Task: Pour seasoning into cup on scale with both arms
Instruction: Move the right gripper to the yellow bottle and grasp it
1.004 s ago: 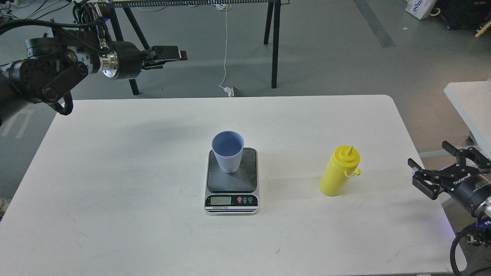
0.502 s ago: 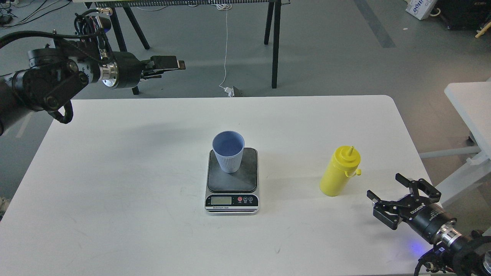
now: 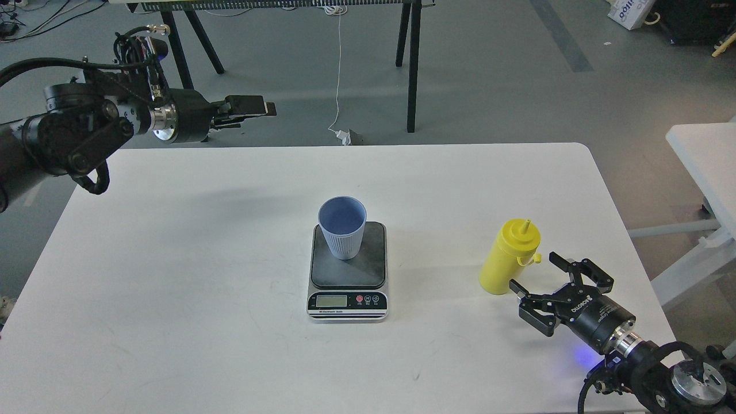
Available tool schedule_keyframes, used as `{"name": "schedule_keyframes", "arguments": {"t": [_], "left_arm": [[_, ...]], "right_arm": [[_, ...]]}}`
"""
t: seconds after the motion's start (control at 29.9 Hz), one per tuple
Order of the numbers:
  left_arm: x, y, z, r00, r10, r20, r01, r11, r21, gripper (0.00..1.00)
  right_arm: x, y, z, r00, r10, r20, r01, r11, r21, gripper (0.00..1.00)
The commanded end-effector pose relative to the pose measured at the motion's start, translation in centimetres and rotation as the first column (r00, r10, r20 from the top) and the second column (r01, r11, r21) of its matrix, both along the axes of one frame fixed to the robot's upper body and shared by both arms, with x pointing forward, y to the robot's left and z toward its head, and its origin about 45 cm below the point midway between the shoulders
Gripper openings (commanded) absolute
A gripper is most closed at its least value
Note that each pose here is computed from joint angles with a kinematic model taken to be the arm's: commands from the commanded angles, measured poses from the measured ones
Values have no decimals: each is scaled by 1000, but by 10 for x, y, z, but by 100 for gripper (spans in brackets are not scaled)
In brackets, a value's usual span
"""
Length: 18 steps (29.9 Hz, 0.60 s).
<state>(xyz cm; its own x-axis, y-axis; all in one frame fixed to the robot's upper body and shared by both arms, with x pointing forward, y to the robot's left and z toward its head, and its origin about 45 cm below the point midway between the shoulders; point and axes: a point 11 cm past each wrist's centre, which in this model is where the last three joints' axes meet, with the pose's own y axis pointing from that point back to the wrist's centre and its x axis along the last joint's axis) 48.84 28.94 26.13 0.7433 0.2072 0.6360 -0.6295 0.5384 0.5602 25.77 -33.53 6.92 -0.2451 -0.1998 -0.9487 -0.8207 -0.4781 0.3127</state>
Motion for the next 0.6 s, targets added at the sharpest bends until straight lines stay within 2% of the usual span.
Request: {"name": "schedule_keyframes", "arguments": {"t": [0.0,0.57], "left_arm": [[-1,1,-2,1000,2,-4,-2,1000,1,99],[-7,6,-17,999,9,-33,-9,1000,9,99]], "right_arm": [[8,7,-1,1000,15,12,-15,1000,-11,100],[21,37,-19,1000,28,6,-28,1000,-1,100]]}}
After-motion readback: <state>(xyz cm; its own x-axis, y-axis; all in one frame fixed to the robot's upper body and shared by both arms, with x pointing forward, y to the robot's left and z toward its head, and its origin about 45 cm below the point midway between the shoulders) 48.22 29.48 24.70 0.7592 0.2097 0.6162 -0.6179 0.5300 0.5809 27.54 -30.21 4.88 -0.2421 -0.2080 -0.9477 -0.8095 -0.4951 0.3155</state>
